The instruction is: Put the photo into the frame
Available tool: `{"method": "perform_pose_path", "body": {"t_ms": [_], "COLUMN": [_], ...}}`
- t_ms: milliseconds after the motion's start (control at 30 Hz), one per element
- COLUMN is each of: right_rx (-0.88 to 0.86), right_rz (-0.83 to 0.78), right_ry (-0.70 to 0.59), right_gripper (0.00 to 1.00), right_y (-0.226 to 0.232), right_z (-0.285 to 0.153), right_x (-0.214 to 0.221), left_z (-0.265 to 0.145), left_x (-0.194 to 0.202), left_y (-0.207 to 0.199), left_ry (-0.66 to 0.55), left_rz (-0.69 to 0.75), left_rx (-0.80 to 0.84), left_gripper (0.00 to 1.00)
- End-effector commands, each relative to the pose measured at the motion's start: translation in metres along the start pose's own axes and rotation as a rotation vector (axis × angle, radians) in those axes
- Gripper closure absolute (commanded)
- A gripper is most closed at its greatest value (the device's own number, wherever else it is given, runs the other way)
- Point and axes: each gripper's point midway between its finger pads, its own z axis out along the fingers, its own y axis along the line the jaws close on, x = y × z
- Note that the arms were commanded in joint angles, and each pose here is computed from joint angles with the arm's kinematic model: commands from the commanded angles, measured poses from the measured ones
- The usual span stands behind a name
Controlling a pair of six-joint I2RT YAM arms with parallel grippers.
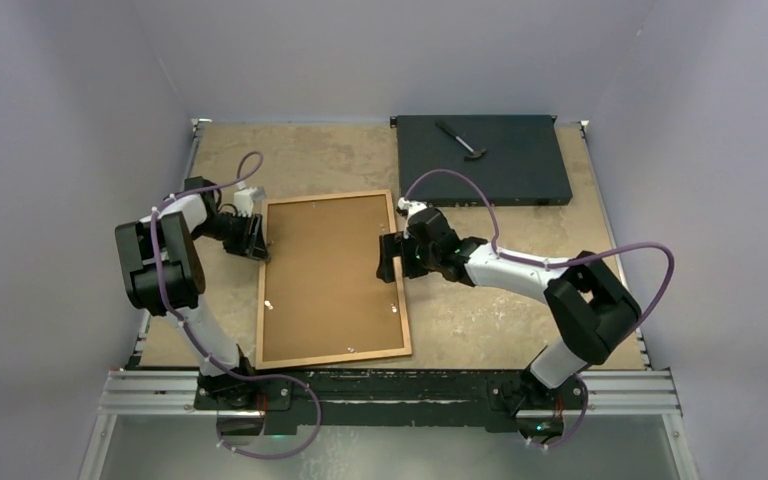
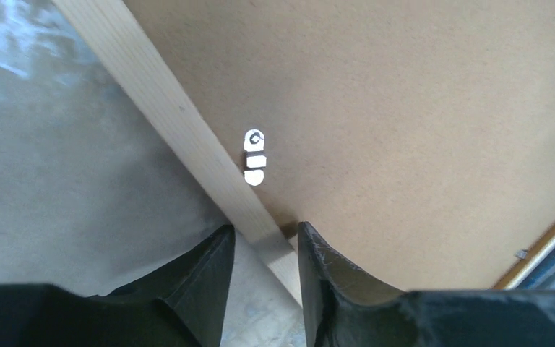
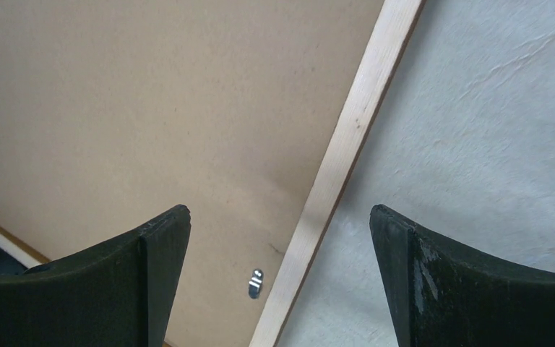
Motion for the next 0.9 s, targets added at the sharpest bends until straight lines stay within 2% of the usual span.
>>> {"method": "perform_pose_path", "body": {"t_ms": [0,133,367,600,667,733,800,867], "right_rx": [-0.121,-0.194,-0.307,-0.496,-0.542,-0.598,-0.599,-0.583], "right_rz": [0.003,-0.016,-0.072,-0.184,-0.231,-0.233,-0.242,-0.258], "right_ry": [0.046,0.078,0.150,0.202,0.191,0.202,0.170,0.150], "right_gripper": [0.04,0.05,0.06,0.06,0.07,0.06,0.06,0.06], "right_y": [0.024,0.043,0.081,0.158,0.181,0.192,0.191,0.184], "right_z": [-0.002,0.002,0.016,0.042,0.044,0.034,0.029,0.024], "right_x": [0.011,0.017,0.031,0.039,0.029,0.023,0.002,-0.020], "left_z": [-0.003,-0.006,0.002,0.012,0.006,-0.007,-0.024,-0.043], "left_x": [-0.026,-0.049,-0.093,-0.144,-0.156,-0.171,-0.184,-0.190], "left_y": [0.038,0.058,0.086,0.109,0.111,0.105,0.091,0.074], "left_ry": [-0.067,-0.111,-0.173,-0.219,-0.234,-0.253,-0.270,-0.284], "left_rz": [0.046,0.034,0.008,0.000,0.002,0.015,0.029,0.051], "left_rx": [-0.185,-0.259,-0.287,-0.316,-0.320,-0.316,-0.289,-0.257], "left_gripper": [0.66,0.71,0.73,0.74,0.69,0.58,0.46,0.40]}}
